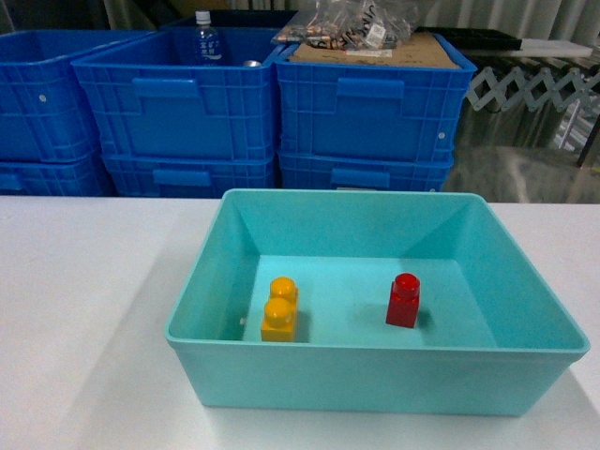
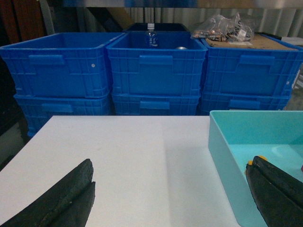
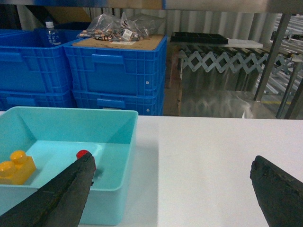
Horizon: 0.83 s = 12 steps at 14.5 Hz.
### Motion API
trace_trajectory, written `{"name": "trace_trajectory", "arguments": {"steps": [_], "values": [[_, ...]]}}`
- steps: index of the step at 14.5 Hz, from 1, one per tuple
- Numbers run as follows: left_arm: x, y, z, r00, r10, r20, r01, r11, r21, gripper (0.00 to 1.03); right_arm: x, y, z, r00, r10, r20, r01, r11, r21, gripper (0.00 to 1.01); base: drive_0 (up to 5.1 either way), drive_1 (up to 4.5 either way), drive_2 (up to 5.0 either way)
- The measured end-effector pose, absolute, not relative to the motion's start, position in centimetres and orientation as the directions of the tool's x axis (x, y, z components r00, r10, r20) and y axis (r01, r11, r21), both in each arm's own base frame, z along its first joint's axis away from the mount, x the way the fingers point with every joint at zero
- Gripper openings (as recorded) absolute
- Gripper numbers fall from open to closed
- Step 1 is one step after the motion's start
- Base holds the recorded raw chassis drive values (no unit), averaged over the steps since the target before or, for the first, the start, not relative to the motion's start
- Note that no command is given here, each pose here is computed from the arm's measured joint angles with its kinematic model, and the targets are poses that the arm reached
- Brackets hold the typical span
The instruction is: Pick red block from blue box to shelf
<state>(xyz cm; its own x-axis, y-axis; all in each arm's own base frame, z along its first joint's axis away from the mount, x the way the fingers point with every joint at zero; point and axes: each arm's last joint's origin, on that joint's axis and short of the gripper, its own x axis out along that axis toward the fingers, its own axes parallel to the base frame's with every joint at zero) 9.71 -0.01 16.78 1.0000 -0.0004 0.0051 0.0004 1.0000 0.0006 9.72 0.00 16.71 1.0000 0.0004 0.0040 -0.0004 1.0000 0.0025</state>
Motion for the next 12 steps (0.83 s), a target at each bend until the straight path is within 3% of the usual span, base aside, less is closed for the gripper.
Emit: {"name": "trace_trajectory", "arguments": {"steps": [12], "values": [[9.71, 0.0, 16.78, 1.0, 0.0, 0.005, 0.0, 1.0, 0.001, 0.98, 9.72, 0.0, 16.71, 1.0, 0.0, 0.004, 0.0, 1.0, 0.002, 0.98, 0.0, 0.0, 0.0]]}}
